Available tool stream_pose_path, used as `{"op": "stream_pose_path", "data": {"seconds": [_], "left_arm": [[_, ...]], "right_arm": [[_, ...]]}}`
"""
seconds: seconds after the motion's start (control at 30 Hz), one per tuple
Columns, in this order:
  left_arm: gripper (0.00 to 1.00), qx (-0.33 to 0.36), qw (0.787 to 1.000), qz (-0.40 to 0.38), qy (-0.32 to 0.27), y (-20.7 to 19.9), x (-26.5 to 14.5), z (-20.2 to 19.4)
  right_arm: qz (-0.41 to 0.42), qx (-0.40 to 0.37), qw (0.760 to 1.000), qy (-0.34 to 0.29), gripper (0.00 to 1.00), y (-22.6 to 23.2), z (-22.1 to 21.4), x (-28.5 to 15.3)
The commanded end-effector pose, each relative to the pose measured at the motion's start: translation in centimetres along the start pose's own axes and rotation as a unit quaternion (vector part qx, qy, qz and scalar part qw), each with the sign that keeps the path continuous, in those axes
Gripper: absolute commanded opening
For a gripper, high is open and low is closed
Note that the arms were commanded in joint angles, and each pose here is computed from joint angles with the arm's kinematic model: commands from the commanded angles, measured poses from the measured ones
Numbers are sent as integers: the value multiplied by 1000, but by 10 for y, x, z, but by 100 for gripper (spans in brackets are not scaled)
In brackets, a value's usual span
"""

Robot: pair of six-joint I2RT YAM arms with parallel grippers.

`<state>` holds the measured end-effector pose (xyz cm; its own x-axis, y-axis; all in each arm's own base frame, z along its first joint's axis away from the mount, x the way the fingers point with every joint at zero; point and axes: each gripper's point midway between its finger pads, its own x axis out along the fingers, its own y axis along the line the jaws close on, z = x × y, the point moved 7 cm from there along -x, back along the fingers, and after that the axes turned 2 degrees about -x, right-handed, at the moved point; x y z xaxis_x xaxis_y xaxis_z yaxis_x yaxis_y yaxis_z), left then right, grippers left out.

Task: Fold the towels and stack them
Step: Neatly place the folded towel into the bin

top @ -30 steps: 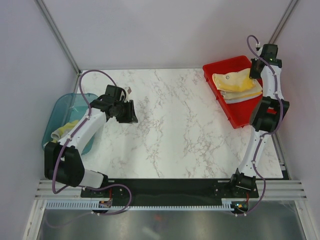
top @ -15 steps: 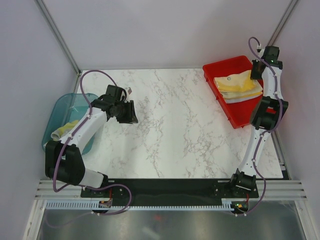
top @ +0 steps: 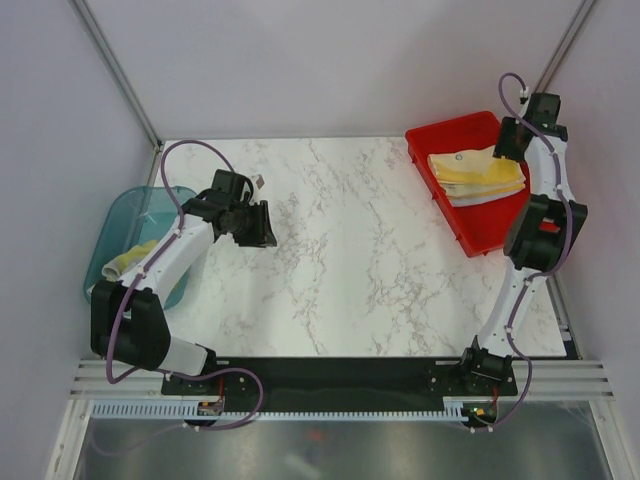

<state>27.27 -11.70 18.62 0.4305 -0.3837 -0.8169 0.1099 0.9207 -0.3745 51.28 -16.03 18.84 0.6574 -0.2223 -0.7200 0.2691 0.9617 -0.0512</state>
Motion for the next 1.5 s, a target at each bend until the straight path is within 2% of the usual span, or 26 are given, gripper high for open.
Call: {"op": "stream_pose_path", "data": {"seconds": [0.0, 0.07, 0.13, 0.17, 0.23, 0.27, 0.37, 0.4, 0.53, 0.63, 0.87, 1.23, 1.47], "left_arm": [[41, 22, 999, -24, -17, -7, -11, 12], [41, 23, 999, -27, -17, -8, -12, 11], [41, 23, 999, -32, -18, -9, -13, 10], [41, 23, 999, -32, -18, -9, -13, 10], [41, 25, 999, -38, -19, -11, -15, 10], [41, 25, 999, -41, -19, -12, -16, 10], [41, 28, 998, -42, -23, -12, -18, 10], [41, 28, 999, -38, -25, -11, -19, 9], [41, 27, 999, -34, -26, -9, -20, 5], [41, 29, 998, -37, -31, -10, -23, 5], [41, 30, 998, -41, -34, -11, -25, 5], [41, 30, 998, -40, -34, -11, -24, 4], [40, 30, 998, -37, -32, -10, -23, 4]], "right_arm": [[54, -3, 993, -110, 63, 36, 42, -62], [64, 18, 994, -88, 65, 49, 29, -58], [83, 70, 993, -51, 63, 62, 17, -52], [96, 154, 983, -33, 63, 71, 12, -52], [130, 235, 963, -2, 63, 86, -4, -48], [132, 300, 945, 10, 64, 92, -7, -48], [137, 378, 915, 31, 63, 105, -19, -46], [141, 419, 896, 34, 64, 110, -17, -46], [126, 496, 857, 60, 65, 121, -31, -44], [120, 518, 844, 68, 65, 134, -36, -42], [82, 546, 830, 73, 64, 145, -51, -27], [49, 544, 836, 47, 64, 138, -54, -21], [44, 560, 826, 42, 62, 138, -58, -12]]}}
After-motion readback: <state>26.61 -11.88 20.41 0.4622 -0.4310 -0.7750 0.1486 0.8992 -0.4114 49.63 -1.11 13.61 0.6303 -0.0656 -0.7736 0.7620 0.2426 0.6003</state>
